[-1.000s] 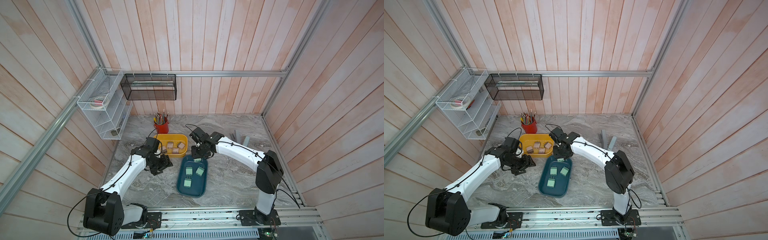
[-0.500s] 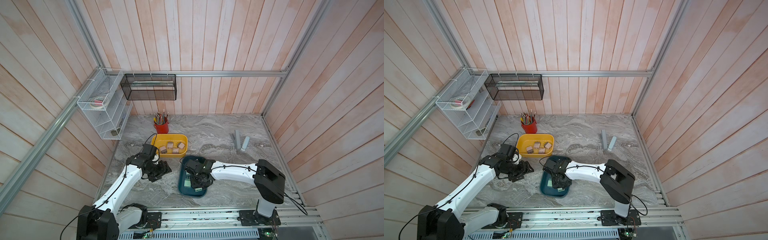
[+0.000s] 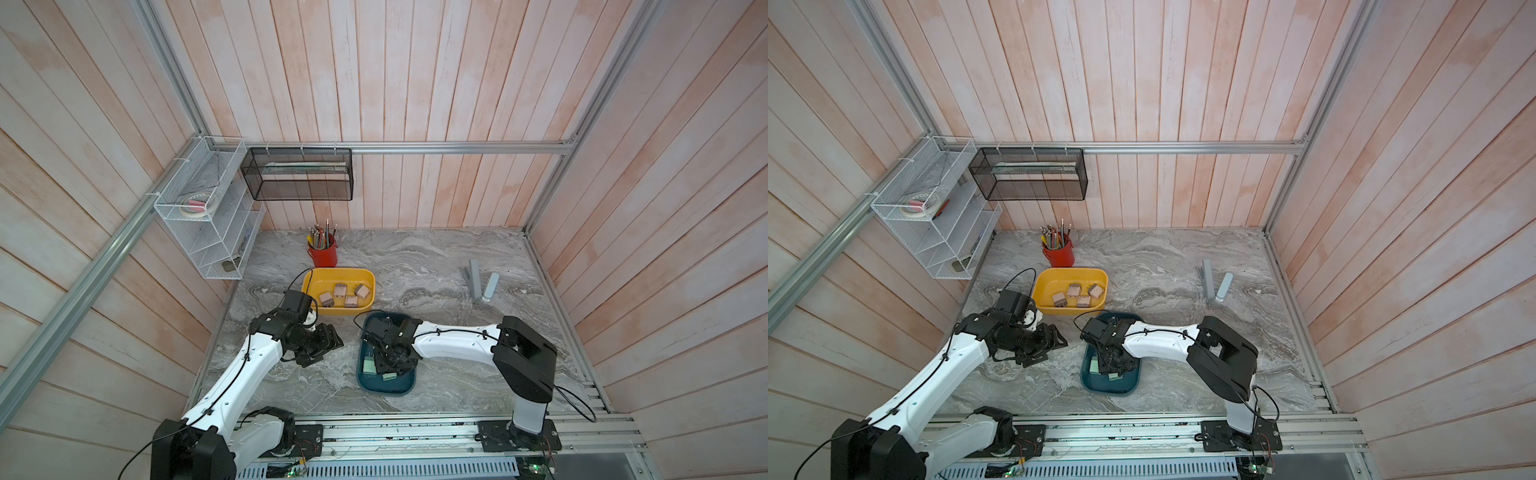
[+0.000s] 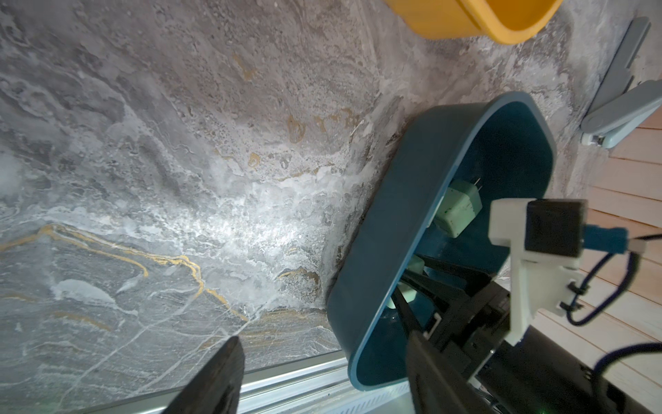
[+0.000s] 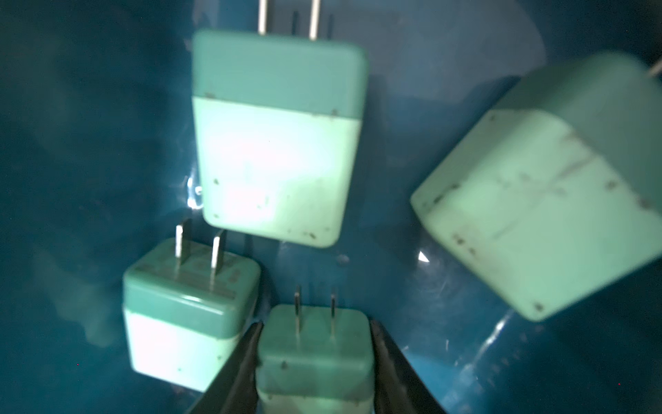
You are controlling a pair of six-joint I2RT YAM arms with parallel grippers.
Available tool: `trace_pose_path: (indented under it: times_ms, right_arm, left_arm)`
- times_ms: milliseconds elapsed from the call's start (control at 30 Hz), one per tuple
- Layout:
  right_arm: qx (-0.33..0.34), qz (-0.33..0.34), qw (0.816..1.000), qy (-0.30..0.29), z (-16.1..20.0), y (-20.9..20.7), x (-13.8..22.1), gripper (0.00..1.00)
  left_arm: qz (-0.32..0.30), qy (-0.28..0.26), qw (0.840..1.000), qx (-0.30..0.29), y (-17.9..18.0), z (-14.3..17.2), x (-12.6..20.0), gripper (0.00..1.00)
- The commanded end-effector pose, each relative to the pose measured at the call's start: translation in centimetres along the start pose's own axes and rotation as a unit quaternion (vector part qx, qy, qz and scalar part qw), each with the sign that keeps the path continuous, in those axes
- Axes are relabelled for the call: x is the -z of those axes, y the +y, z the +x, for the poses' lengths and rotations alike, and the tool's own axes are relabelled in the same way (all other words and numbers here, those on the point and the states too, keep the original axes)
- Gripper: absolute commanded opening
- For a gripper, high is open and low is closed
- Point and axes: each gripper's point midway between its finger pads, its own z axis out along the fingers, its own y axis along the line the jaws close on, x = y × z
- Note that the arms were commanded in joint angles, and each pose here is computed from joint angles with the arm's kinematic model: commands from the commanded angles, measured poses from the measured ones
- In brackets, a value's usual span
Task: Place the plugs by color into the storage box
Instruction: Place the plug in the storage box, then reset both arms
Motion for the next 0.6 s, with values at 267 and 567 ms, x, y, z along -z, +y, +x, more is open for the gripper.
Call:
trace_pose_path:
  times_ms: [267, 567]
  right_arm:
    - [-0.040, 0.013, 0.994, -0.100, -3.9, -3.5, 7.2, 0.84]
    - [-0.129, -0.020, 0.948, -0.291, -7.4, -14.2, 15.4, 0.98]
  left_arm:
    - [-0.019, -0.145, 0.984, -0.097, -3.2, -6.2, 5.6, 0.77]
    - [-0.043, -0.441, 0.886, -0.140, -0.9, -9.7, 12.2, 1.00]
